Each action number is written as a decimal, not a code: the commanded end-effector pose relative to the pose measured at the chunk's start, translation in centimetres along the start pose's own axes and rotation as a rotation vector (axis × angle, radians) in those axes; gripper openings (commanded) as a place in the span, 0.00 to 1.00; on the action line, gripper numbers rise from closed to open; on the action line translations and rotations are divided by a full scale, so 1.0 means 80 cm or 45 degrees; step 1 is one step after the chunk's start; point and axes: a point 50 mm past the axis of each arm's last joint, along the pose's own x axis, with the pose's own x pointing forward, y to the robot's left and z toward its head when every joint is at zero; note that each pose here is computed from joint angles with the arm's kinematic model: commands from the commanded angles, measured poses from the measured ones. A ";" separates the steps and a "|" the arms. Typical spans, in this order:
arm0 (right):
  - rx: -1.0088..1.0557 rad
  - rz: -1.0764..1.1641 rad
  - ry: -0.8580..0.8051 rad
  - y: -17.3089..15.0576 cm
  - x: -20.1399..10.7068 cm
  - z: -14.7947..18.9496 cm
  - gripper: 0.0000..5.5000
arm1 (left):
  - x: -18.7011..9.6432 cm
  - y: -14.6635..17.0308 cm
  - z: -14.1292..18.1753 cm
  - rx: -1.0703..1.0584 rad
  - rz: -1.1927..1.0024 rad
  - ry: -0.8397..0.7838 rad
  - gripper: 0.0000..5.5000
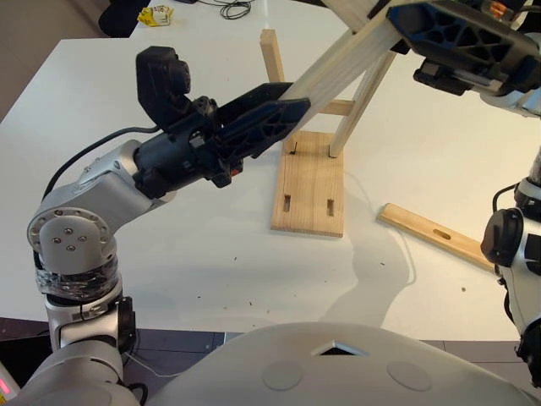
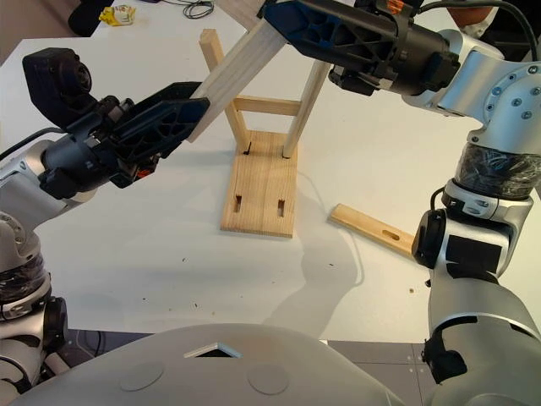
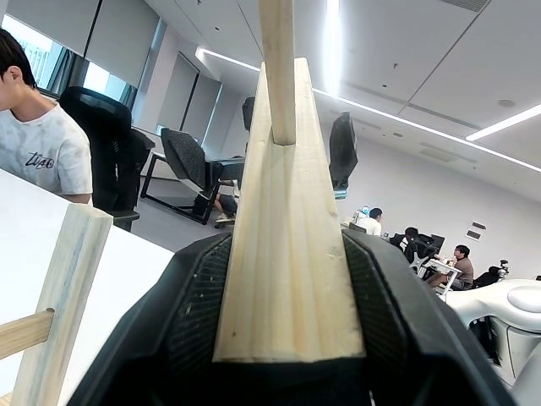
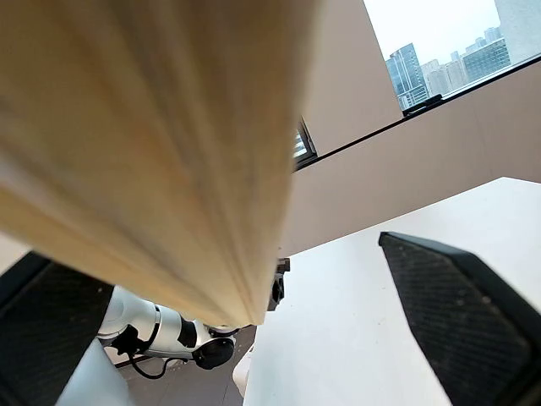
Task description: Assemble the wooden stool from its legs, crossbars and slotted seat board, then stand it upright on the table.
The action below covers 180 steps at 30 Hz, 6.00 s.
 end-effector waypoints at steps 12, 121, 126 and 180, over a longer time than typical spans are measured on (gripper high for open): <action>-0.024 0.029 0.040 0.005 0.005 0.002 0.98 | 0.002 0.002 -0.006 0.010 0.013 0.026 0.37; -0.126 -0.048 0.138 -0.001 0.002 -0.004 0.37 | -0.008 0.031 -0.021 0.023 0.223 0.192 0.60; -0.199 -0.106 0.160 -0.001 -0.004 0.001 0.37 | -0.016 0.039 -0.019 0.002 0.244 0.171 0.67; -0.624 -0.395 0.836 -0.016 -0.064 -0.108 0.37 | -0.056 -0.028 0.015 0.106 -0.050 0.219 0.67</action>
